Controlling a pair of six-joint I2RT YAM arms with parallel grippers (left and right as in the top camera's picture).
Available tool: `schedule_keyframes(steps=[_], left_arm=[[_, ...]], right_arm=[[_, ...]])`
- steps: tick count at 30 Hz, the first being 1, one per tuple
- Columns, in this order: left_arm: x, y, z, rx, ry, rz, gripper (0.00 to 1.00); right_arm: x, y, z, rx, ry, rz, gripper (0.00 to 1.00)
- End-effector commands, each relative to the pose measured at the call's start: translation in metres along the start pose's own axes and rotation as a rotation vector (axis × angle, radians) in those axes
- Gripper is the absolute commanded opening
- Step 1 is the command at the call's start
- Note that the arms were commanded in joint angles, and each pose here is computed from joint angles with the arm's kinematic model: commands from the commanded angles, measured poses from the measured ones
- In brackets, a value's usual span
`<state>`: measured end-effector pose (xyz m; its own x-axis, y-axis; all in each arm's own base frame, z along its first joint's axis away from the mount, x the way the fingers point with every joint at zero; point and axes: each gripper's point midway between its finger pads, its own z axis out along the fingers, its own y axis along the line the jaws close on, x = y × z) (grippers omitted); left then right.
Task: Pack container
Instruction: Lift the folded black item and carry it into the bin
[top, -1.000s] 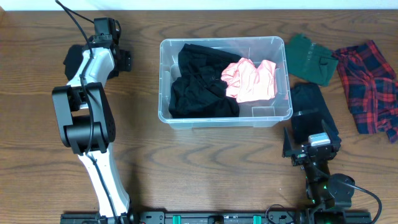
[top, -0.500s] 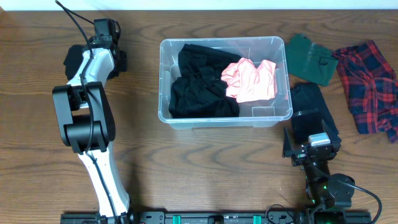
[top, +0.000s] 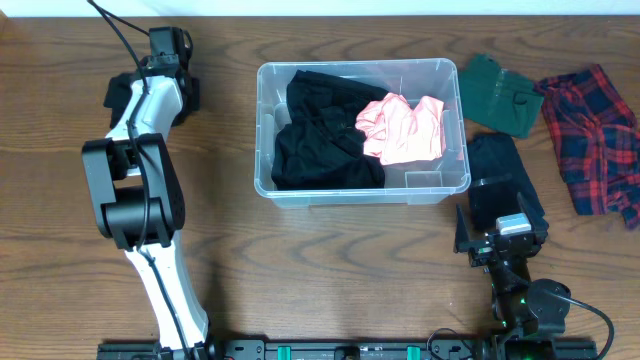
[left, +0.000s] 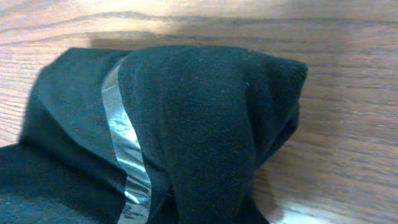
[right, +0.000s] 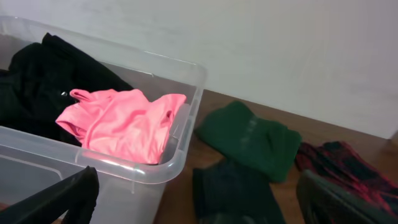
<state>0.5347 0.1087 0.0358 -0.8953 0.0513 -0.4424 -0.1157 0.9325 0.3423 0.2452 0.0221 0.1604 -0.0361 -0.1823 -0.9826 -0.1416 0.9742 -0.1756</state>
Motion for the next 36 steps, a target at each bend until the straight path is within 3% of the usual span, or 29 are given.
schedule_keyframes(steps=[1, 9, 18, 22, 26, 36], left_arm=[[-0.031, 0.015, -0.05, -0.005, -0.105, -0.027, 0.06], [-0.057, 0.007, -0.171, 0.047, -0.244, -0.112, 0.06], [-0.034, -0.097, -0.318, 0.284, -0.35, -0.075, 0.06], [-0.009, -0.147, -0.345, 0.381, -0.317, -0.013, 0.06], [0.025, -0.207, -0.372, 0.606, -0.232, 0.086, 0.06], [0.061, -0.27, -0.41, 0.771, -0.159, 0.089, 0.06]], right_arm=[[0.001, -0.002, 0.0, 0.007, 0.002, -0.006, 0.99], [0.001, -0.002, 0.0, 0.007, 0.002, -0.006, 0.99], [0.001, -0.002, 0.0, 0.007, 0.002, -0.006, 0.99], [0.001, -0.002, 0.0, 0.007, 0.002, -0.006, 0.99], [0.001, -0.002, 0.0, 0.007, 0.002, -0.006, 0.99], [0.001, -0.002, 0.0, 0.007, 0.002, -0.006, 0.99]])
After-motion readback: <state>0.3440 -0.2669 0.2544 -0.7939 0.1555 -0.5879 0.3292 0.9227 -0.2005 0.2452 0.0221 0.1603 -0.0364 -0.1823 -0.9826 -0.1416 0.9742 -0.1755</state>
